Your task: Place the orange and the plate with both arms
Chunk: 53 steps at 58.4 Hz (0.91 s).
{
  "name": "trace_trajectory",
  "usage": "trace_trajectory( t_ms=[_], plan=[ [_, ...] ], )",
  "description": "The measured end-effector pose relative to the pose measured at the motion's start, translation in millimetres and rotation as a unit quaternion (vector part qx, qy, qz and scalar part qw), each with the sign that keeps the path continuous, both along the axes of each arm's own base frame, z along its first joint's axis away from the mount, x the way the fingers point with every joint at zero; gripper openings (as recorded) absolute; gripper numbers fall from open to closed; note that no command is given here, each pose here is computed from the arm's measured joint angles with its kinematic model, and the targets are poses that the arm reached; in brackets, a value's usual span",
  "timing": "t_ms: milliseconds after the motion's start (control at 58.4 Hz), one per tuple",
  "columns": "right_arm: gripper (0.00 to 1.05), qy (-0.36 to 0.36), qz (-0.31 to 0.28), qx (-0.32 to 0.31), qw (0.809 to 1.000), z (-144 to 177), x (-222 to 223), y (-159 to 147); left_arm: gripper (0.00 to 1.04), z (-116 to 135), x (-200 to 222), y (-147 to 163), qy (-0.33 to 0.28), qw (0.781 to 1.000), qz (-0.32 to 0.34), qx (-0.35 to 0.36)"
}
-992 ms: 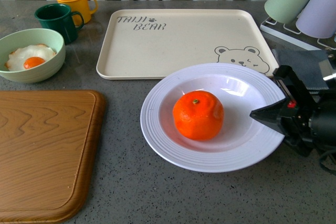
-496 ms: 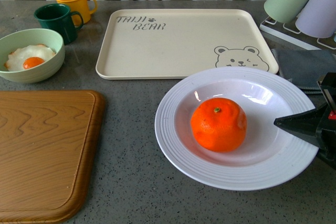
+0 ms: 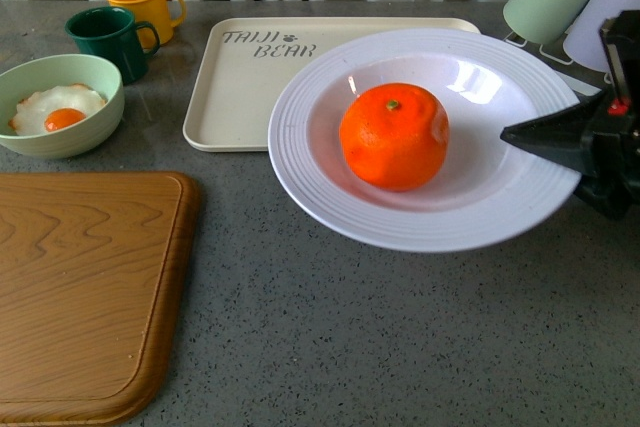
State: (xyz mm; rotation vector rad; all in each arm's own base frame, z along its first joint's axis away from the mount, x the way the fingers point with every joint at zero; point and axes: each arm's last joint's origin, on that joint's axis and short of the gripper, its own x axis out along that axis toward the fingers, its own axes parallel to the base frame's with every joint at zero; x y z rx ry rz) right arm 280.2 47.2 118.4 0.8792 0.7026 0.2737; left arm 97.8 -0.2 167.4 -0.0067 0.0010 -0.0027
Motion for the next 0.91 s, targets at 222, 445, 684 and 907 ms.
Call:
trace_trajectory(
  t_ms=[222,445,684,907],
  plan=[
    [0.03,-0.006,0.009,0.0,1.0,-3.4,37.2,13.0,0.96,0.0,0.0,0.0,0.0,1.0,0.0,0.0],
    [0.03,-0.011,0.015,0.001,1.0,-8.5,77.7,23.4,0.96,0.0,0.0,0.0,0.0,1.0,0.0,0.0],
    [0.03,-0.013,0.024,0.003,1.0,-15.1,124.8,35.9,0.96,0.0,0.0,0.0,0.0,1.0,0.0,0.0],
    [0.03,-0.008,0.033,-0.002,0.999,-24.0,155.4,47.7,0.96,0.0,0.0,0.0,0.0,1.0,0.0,0.0]
  ],
)
